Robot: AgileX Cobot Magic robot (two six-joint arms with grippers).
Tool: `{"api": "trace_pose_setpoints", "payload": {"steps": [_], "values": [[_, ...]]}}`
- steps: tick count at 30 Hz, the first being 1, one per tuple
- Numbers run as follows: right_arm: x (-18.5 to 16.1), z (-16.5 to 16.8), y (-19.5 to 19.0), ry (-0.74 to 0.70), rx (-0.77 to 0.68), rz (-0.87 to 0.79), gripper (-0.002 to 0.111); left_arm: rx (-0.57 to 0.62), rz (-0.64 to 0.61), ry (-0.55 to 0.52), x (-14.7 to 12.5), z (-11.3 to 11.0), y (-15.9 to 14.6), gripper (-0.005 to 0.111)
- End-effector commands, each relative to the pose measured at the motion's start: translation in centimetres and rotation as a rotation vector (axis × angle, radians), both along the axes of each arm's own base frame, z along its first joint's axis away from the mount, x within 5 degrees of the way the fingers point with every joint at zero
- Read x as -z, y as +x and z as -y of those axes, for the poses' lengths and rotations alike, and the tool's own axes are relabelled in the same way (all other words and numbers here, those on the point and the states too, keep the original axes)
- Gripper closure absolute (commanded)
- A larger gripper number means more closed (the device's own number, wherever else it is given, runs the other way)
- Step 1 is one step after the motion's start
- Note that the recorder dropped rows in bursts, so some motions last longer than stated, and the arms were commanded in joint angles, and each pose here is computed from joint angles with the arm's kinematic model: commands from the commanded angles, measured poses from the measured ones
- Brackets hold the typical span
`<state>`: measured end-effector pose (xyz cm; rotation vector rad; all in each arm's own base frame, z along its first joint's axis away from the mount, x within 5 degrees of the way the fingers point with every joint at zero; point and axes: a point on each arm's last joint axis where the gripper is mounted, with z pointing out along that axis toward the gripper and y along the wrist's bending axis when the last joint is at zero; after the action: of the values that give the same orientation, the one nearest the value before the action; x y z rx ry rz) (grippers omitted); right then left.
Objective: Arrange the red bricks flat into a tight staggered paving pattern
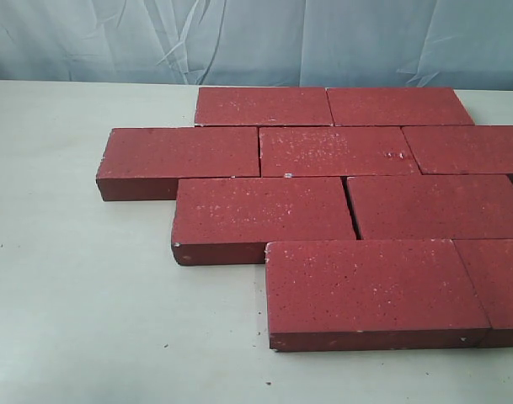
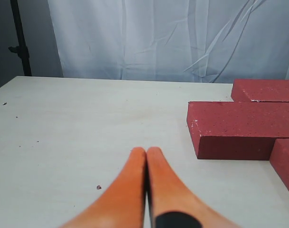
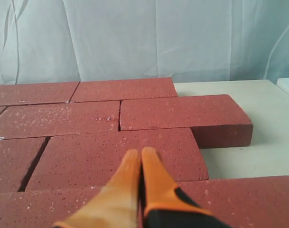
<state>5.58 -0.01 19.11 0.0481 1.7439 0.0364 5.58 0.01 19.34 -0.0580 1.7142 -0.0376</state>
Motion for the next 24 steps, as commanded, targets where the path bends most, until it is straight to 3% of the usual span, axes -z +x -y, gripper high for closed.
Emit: {"api": "trace_pose_setpoints", "payload": {"steps": [1, 24], "values": [[0.39, 0.02, -0.09, 0.0, 0.004, -0.027, 0.109, -0.001, 0.0, -0.004, 0.11, 0.0, -0.03, 0.107], [0.56, -0.05, -0.13, 0.025, 0.001, -0.047, 0.109, -0.001, 0.0, -0.004, 0.11, 0.0, -0.03, 0.107]]}}
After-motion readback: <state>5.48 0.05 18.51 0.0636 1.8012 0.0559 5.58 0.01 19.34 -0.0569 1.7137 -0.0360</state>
